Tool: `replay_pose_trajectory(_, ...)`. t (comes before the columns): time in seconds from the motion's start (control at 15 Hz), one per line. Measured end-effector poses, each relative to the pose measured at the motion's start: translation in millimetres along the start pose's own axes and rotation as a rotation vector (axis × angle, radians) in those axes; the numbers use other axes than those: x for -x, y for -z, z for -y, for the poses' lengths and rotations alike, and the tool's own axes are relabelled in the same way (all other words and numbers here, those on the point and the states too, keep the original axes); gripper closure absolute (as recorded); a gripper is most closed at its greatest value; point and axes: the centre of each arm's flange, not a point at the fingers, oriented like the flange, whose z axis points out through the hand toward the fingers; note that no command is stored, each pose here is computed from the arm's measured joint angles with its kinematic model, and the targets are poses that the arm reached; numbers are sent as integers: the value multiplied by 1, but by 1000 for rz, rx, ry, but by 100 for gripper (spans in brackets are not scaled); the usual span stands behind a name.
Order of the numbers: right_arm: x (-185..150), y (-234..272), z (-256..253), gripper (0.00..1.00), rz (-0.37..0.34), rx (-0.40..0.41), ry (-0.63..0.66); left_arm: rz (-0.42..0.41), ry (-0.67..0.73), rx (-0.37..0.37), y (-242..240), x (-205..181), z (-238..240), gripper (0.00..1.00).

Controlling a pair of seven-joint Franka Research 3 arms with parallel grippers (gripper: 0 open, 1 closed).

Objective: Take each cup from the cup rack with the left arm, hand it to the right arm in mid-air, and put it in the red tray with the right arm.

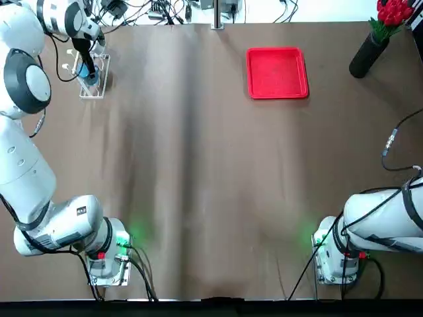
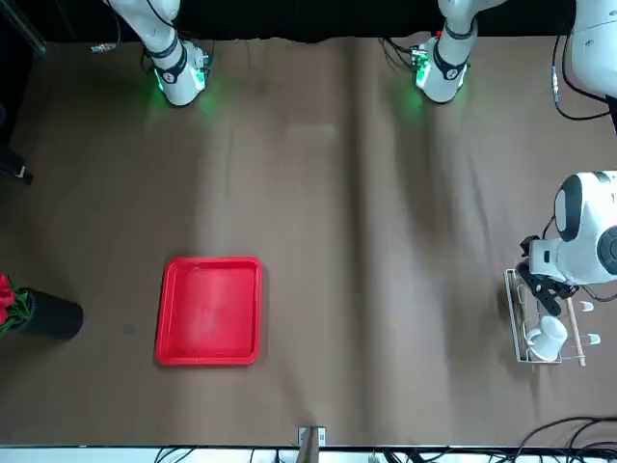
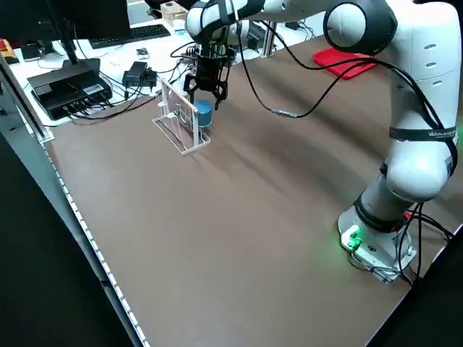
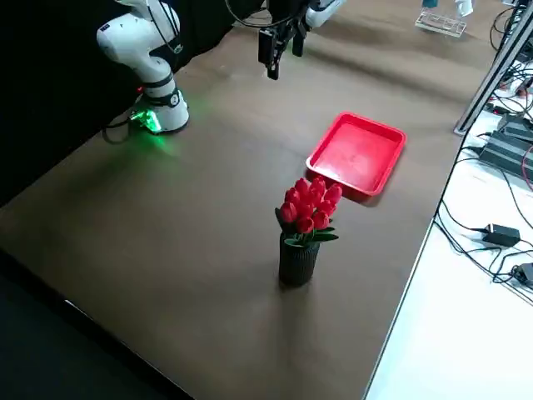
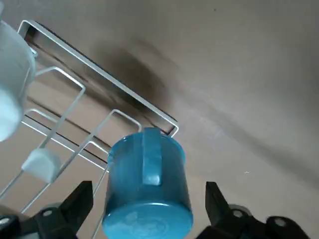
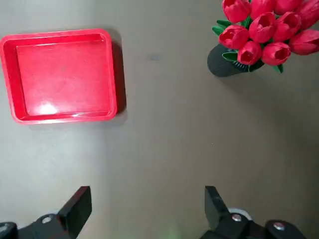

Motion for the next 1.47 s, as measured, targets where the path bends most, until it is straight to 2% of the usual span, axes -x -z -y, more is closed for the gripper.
replay_pose_trajectory(0.73, -1, -3, 0, 0, 6, -1, 2, 78, -51, -29, -14, 3, -4, 1)
replay_pose_trajectory(1.0, -1, -4, 0, 0, 7, -1, 2, 92, -62, -37, -15, 3, -4, 6)
replay_pose_trajectory(1.07, -1, -4, 0, 0, 7, -1, 2, 92, -62, -38, -15, 4, -4, 13)
replay_pose_trajectory(1.2, -1, -4, 0, 0, 7, -1, 2, 92, -62, -39, -15, 3, -4, 17)
replay_pose_trajectory(1.27, -1, -4, 0, 0, 7, -1, 2, 90, -62, -41, -14, 3, -4, 24)
replay_pose_trajectory(1.47, -1, -4, 0, 0, 7, -1, 2, 76, -65, -62, -3, -1, -3, 24)
